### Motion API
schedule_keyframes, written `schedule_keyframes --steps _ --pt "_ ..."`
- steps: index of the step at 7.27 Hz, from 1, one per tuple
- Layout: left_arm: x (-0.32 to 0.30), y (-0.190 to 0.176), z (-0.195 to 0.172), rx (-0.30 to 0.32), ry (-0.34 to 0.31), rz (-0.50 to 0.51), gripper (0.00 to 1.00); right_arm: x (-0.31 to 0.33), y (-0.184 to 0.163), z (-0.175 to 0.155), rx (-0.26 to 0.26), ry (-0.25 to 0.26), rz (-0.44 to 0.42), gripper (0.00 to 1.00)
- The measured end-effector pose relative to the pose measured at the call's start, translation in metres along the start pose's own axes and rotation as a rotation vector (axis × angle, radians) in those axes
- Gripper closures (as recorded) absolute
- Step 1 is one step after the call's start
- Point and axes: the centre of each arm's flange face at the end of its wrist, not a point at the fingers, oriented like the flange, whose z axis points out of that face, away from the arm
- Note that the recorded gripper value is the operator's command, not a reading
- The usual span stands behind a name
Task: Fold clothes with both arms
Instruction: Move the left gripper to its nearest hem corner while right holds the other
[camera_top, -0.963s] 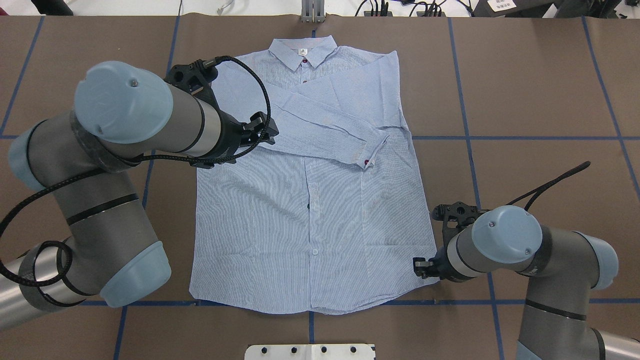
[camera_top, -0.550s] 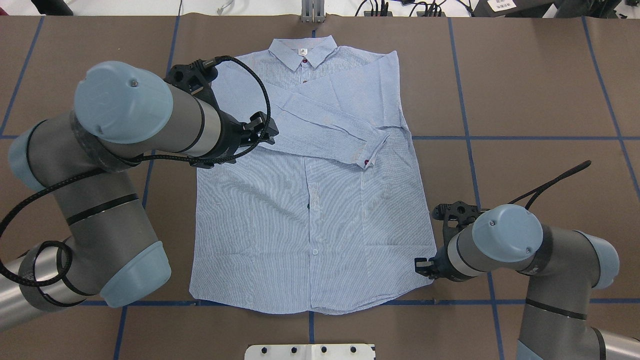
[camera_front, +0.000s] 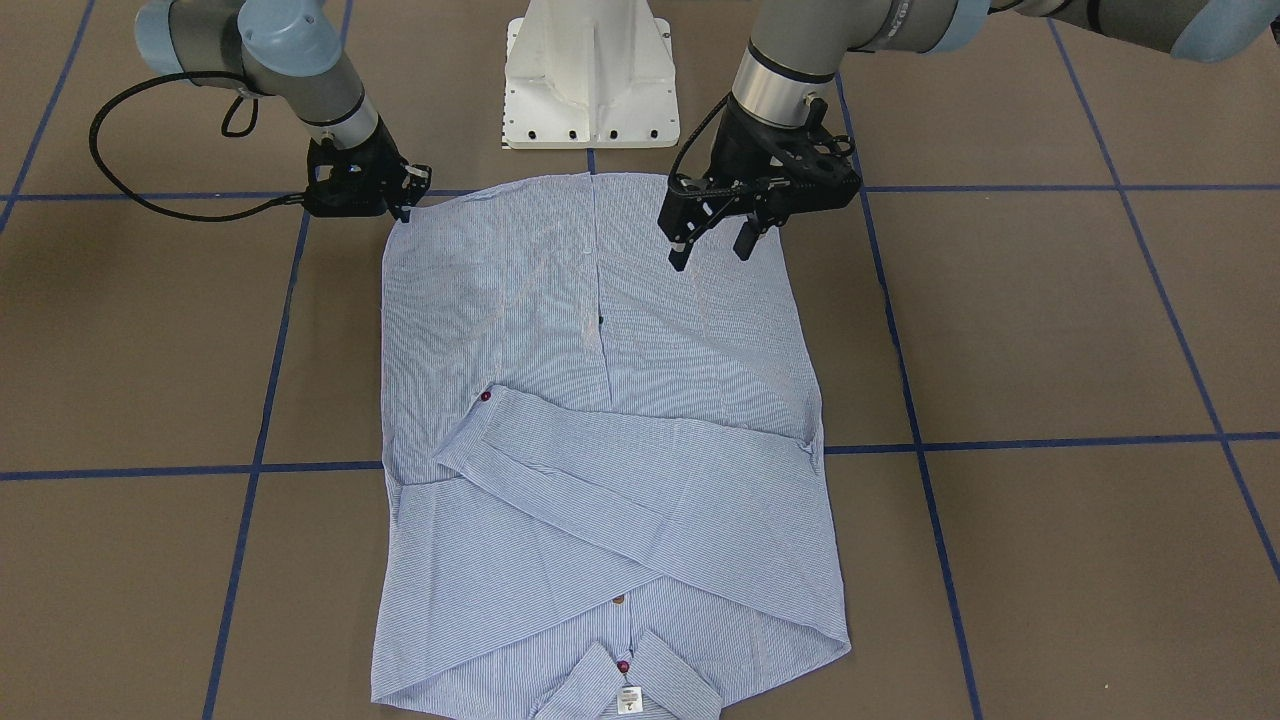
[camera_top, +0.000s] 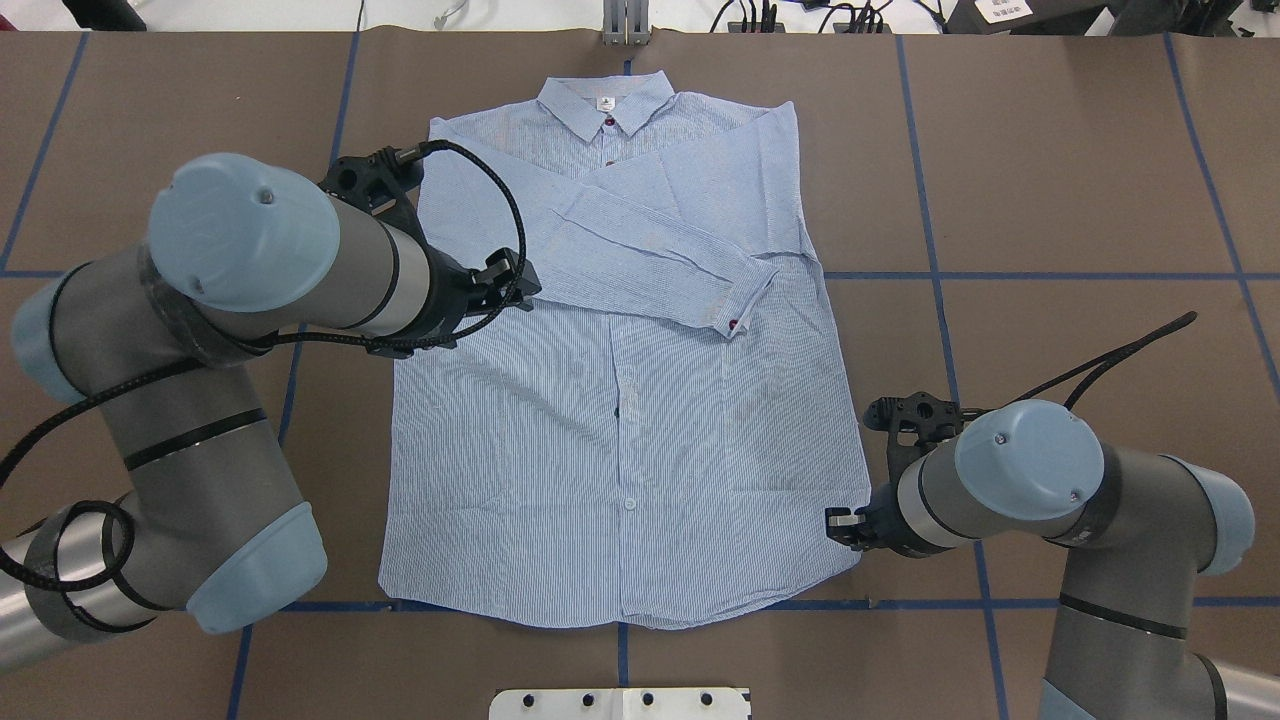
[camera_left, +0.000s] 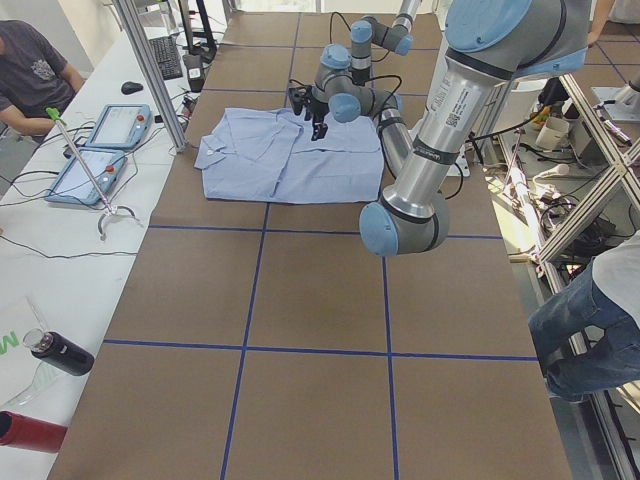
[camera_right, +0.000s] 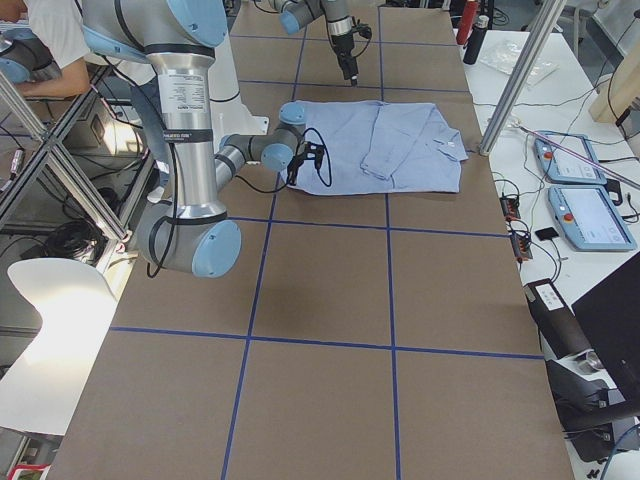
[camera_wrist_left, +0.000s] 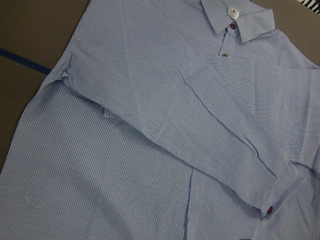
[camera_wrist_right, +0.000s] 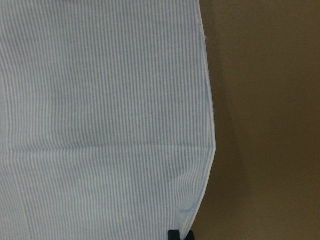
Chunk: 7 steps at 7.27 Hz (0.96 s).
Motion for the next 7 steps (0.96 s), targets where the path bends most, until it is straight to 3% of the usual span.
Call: schedule_keyframes --steps 2,4,7 --pt "-0.035 0.051 0.022 -0.064 -0.057 -0.023 0.1 -0.007 -0.002 -0.024 0.021 -0.044 0.027 1.0" --pt "-0.076 0.102 0.048 -0.089 -0.135 -0.04 0.1 -0.009 -0.004 -0.035 0.032 -0.063 0.037 1.0" --pt "-0.133 0.131 0.074 -0.095 -0.244 -0.041 0.12 -0.008 -0.015 -0.049 0.02 -0.092 0.05 1.0"
